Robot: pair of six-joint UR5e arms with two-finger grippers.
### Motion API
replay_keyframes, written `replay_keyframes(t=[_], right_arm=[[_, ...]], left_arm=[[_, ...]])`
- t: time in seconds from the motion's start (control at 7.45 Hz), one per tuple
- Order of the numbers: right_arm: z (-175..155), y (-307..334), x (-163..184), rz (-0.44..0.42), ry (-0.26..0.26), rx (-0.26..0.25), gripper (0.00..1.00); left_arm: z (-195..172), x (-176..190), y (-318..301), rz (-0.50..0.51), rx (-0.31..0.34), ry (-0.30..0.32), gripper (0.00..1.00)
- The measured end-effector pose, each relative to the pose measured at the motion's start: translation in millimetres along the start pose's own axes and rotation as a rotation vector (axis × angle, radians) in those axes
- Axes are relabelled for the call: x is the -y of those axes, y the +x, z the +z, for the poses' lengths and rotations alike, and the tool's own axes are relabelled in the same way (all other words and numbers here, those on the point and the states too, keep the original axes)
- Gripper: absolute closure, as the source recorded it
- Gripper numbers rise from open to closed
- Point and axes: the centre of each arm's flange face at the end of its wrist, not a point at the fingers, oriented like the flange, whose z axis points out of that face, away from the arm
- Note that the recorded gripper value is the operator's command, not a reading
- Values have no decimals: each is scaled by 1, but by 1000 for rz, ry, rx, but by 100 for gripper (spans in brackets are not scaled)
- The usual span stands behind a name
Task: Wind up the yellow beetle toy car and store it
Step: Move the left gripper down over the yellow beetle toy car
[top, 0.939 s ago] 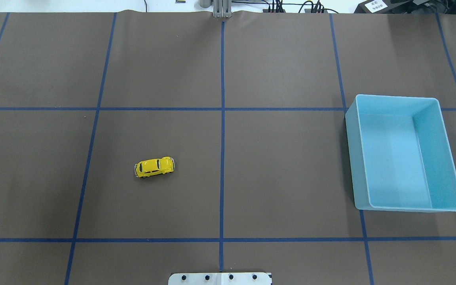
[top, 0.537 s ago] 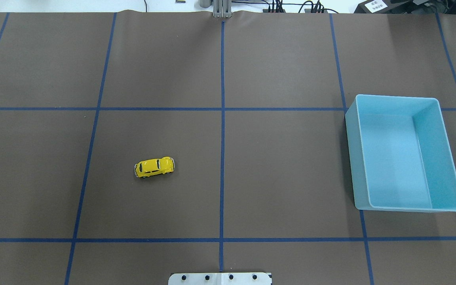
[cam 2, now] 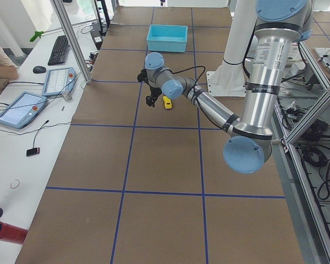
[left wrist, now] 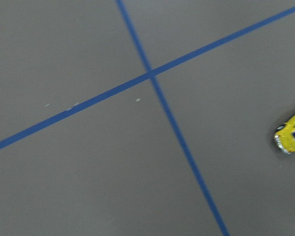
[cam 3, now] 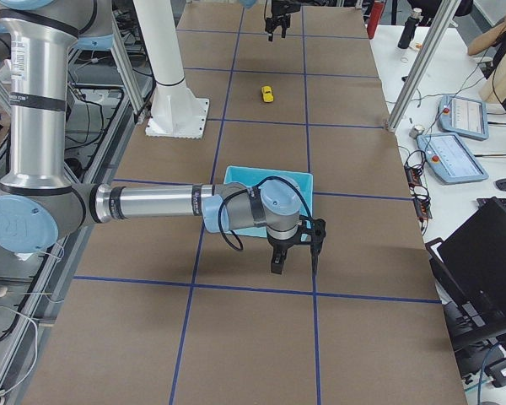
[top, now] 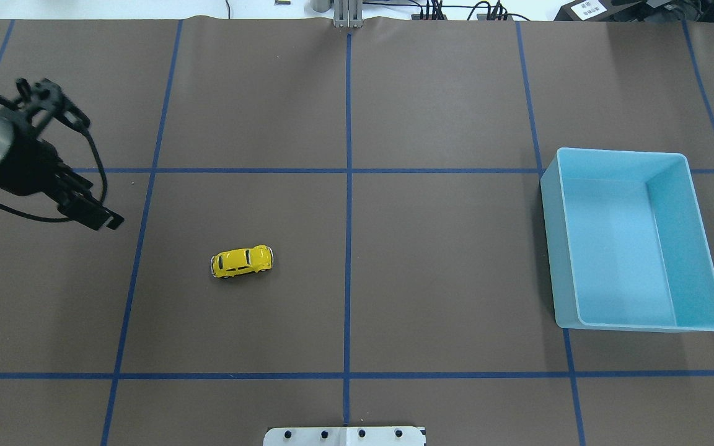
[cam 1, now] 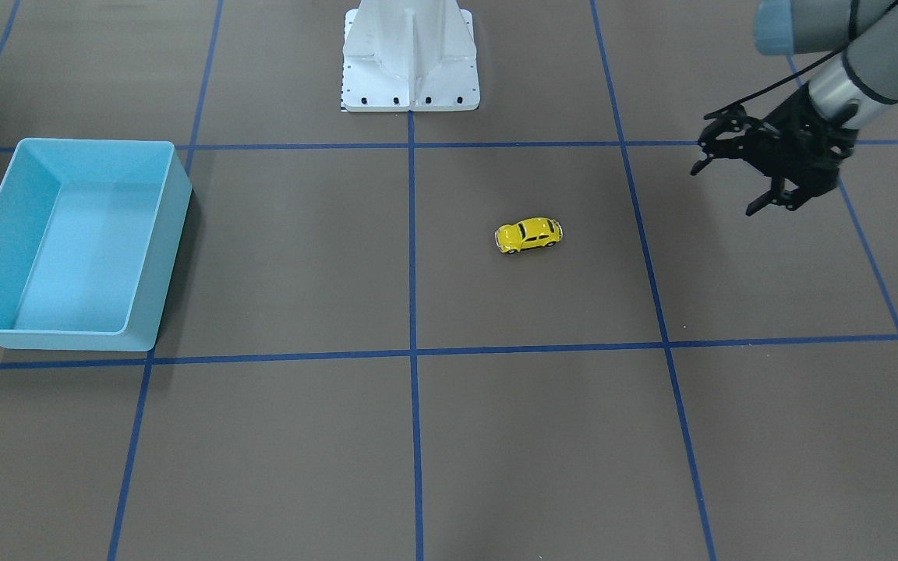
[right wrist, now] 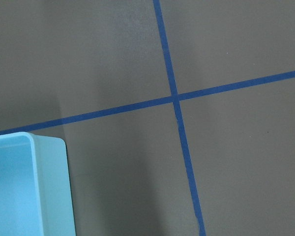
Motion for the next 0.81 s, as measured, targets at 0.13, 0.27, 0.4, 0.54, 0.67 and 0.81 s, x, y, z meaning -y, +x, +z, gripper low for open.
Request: replay_keyframes(t=[0.13,0.27,0.4,0.54,0.67,0.81], right_arm=[[0,-1,0,-1,1,0,0],[-1,-1,1,-2,2,0,0],[-1,-2,1,-3,3,0,0],[-1,-2,2,-4,3,-1,0],[-1,-2,2,-4,4,-2,0],[-1,-1,2,-4,4,-2,0]], left_arm=[[19,4,51,100,32,11,0],[33,7,88,169,53,25,0],[44,14,110,222,58,35,0],[56,26,123,284,57,31,0],[70,43,132,357,61,1,0],[86,62,137,456,78,-47,0]])
